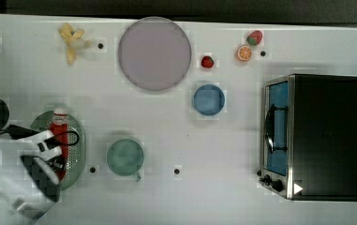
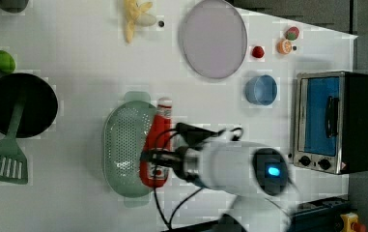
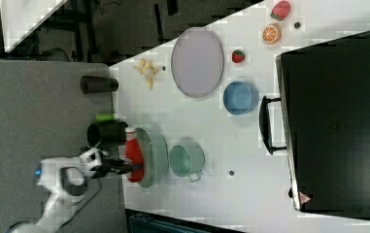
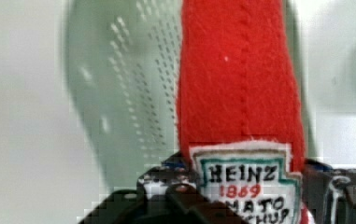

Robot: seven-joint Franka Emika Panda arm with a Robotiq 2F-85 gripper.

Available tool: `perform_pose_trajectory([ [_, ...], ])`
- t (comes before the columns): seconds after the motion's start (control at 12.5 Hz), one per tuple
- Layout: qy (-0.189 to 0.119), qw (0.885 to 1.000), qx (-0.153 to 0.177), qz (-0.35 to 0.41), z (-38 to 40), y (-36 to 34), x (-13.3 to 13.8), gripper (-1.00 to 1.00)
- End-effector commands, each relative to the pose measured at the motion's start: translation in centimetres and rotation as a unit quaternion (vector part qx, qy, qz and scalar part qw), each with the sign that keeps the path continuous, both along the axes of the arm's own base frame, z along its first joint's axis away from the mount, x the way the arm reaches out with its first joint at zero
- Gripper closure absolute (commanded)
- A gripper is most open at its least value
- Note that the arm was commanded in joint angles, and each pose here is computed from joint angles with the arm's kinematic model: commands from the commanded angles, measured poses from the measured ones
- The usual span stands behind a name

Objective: Pick ketchup from strainer and place it on the table

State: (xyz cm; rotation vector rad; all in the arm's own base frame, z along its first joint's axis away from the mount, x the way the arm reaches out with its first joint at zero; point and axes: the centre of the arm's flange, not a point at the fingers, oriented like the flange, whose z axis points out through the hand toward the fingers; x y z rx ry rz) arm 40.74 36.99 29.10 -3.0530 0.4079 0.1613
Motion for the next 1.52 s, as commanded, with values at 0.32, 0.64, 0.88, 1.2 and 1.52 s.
perform_pose_trajectory([
  [0.32,-0.027,0.999,-0.019,0.031,9.0,-8.7,6.5,-0.25],
  [0.64,-0.035,0.999,-0.025,0.001,9.6,-20.8,11.8,-0.25],
  [0.88,-0.023,0.999,-0.03,-0.025,8.3,-30.1,13.2,-0.25],
  [1.2,-0.005,0.999,-0.032,-0.036,5.0,-39.8,11.9,-0.25],
  [1.52,0.008,0.998,-0.031,-0.055,-0.6,-42.0,10.0,-0.25],
])
